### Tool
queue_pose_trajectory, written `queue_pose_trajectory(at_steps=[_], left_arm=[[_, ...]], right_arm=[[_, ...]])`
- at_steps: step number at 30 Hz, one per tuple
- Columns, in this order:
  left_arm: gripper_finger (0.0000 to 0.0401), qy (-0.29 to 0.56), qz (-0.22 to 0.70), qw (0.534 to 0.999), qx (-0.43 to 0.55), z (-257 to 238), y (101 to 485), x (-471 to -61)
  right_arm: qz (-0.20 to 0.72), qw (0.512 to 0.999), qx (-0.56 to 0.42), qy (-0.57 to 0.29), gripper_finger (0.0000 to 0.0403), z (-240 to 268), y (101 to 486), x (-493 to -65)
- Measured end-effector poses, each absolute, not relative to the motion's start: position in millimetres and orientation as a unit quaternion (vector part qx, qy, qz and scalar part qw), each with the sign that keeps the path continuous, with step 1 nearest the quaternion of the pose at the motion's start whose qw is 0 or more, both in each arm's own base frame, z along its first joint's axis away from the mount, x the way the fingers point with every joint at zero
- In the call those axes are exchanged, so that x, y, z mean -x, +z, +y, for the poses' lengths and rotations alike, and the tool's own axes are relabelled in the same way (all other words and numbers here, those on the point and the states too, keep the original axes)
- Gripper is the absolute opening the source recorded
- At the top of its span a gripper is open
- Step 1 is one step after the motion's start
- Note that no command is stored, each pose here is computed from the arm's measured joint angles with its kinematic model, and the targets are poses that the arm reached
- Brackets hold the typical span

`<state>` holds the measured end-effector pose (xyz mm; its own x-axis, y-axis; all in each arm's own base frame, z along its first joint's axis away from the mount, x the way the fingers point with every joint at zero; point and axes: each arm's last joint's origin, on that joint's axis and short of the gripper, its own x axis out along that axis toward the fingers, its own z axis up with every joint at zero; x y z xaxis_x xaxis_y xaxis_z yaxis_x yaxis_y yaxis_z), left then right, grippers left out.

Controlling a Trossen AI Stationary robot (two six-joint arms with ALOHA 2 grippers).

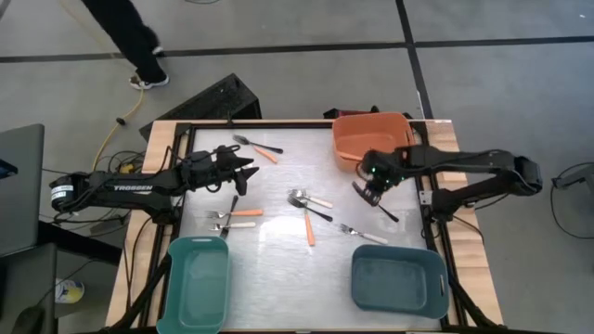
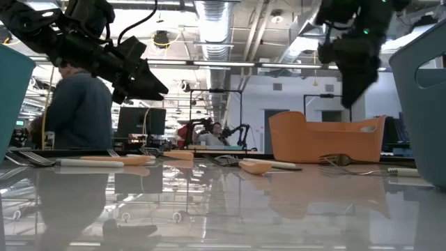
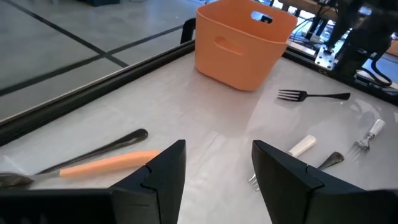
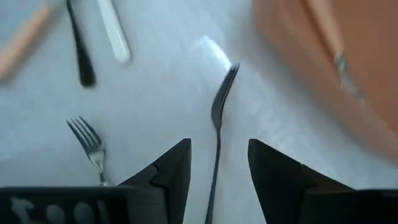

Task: Sort silverware by color (type)
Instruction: Put the black fork into the blue bin

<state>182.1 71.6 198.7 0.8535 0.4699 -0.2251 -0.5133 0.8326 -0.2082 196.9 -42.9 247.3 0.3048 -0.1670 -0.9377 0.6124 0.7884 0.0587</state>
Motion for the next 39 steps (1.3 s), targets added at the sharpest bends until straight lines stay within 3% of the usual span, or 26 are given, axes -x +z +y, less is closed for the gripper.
queue_pose_trajectory(at_steps=[5, 14, 27, 30, 37, 39], left_arm=[[0.0169, 0.258, 0.089, 0.953, 0.133, 72, 197, -182], [0.0169, 0.258, 0.089, 0.953, 0.13, 72, 197, -182], [0.0169, 0.26, 0.081, 0.949, 0.158, 71, 198, -182], [0.0169, 0.261, 0.079, 0.948, 0.166, 71, 198, -182], [0.0169, 0.26, 0.079, 0.947, 0.172, 71, 197, -182], [0.0169, 0.26, 0.079, 0.947, 0.172, 71, 197, -182]], right_arm=[[0.544, 0.756, -0.24, -0.273, 0.0182, -34, 221, -191], [0.53, 0.758, -0.262, -0.276, 0.0182, -23, 176, -188], [0.539, 0.75, -0.232, -0.305, 0.0179, -23, 133, -191], [0.549, 0.747, -0.222, -0.303, 0.0158, -23, 128, -193], [0.541, 0.761, -0.214, -0.287, 0.0032, -23, 131, -195], [0.532, 0.767, -0.22, -0.283, 0.0022, -23, 134, -193]])
